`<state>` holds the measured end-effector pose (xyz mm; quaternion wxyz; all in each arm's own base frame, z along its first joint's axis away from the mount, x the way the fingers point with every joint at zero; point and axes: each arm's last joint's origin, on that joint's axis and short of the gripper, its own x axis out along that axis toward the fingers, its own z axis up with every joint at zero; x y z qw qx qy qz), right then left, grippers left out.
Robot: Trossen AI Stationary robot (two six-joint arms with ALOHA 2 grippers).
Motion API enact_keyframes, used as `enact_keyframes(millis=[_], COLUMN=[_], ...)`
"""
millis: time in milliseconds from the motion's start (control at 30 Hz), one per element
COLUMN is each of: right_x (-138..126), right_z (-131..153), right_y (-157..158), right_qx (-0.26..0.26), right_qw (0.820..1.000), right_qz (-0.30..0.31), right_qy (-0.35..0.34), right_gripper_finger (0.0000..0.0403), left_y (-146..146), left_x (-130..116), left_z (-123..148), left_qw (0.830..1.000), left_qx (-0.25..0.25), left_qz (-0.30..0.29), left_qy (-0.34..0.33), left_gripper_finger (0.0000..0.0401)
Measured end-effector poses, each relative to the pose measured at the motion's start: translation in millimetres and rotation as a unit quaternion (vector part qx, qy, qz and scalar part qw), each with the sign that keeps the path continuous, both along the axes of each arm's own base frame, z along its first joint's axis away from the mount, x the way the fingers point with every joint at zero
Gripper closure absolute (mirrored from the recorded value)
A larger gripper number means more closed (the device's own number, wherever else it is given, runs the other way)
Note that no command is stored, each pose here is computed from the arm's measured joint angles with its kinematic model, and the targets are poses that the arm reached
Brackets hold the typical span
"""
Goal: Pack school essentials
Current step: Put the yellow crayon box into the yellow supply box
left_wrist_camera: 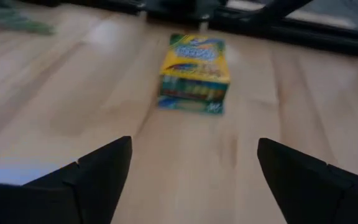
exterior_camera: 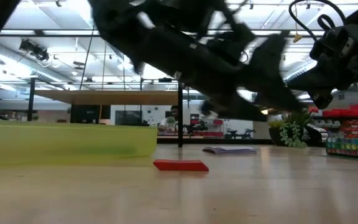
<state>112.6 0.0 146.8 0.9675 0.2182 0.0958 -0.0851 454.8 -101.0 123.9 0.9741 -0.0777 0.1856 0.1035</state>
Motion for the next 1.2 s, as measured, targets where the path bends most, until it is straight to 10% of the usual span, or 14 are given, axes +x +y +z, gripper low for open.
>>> enact_keyframes(millis=[1200], right_x=[0.0], right_z=[-0.1], right_y=[0.0], right_qx=[0.000], right_qw=[1.000], right_qz=[0.000], right_qy=[0.001], right_gripper_finger=[0.0393], left_y=[14.3], left_x=[113.4], left_z=[-35.0], left_qw=[0.998], left_qx=[0.034], left_qz=[-0.019], left_qy=[-0.056], left_gripper_finger=[0.0001])
